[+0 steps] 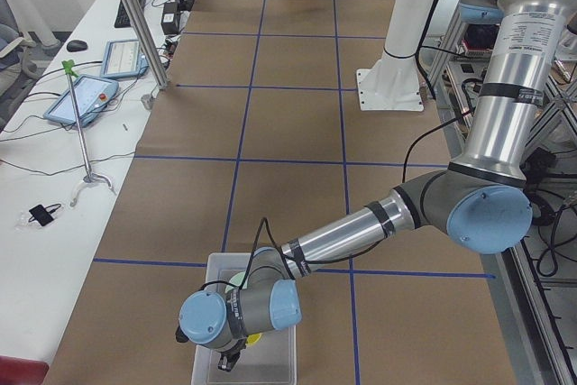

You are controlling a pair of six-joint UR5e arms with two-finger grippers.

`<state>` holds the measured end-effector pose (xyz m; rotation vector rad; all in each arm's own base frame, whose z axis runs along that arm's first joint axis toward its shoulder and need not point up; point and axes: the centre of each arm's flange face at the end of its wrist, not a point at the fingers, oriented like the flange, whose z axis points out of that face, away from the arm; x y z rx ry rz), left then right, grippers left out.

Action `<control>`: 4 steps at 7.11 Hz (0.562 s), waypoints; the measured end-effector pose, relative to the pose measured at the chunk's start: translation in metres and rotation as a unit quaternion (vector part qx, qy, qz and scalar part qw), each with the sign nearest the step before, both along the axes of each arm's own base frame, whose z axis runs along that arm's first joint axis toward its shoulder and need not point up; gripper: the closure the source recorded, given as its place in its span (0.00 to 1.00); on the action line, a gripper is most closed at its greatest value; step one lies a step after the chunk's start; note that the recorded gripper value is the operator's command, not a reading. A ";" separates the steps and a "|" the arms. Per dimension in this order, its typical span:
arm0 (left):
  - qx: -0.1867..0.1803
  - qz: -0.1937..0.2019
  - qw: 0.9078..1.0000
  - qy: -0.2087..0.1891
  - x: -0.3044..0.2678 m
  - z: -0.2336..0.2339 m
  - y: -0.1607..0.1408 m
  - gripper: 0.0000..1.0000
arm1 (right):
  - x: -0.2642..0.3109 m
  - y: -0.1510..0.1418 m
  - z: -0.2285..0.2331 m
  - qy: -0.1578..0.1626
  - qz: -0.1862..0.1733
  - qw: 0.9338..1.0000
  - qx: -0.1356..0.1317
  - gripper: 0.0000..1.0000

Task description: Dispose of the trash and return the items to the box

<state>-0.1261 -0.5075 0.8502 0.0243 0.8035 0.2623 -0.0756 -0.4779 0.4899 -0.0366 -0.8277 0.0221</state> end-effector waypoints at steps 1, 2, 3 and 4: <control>-0.008 0.000 1.000 0.001 0.001 0.009 0.004 1.00 | 0.000 0.000 0.001 0.000 0.000 1.000 -0.001 0.00; -0.016 0.000 1.000 0.002 0.002 0.015 0.004 0.91 | -0.001 0.001 0.001 0.000 -0.001 1.000 -0.002 0.00; -0.020 0.000 1.000 0.002 0.002 0.017 0.002 0.70 | -0.001 0.001 0.002 0.000 -0.002 1.000 -0.003 0.00; -0.022 0.001 1.000 0.002 0.003 0.018 0.000 0.55 | -0.002 0.001 0.002 0.000 -0.002 1.000 -0.003 0.00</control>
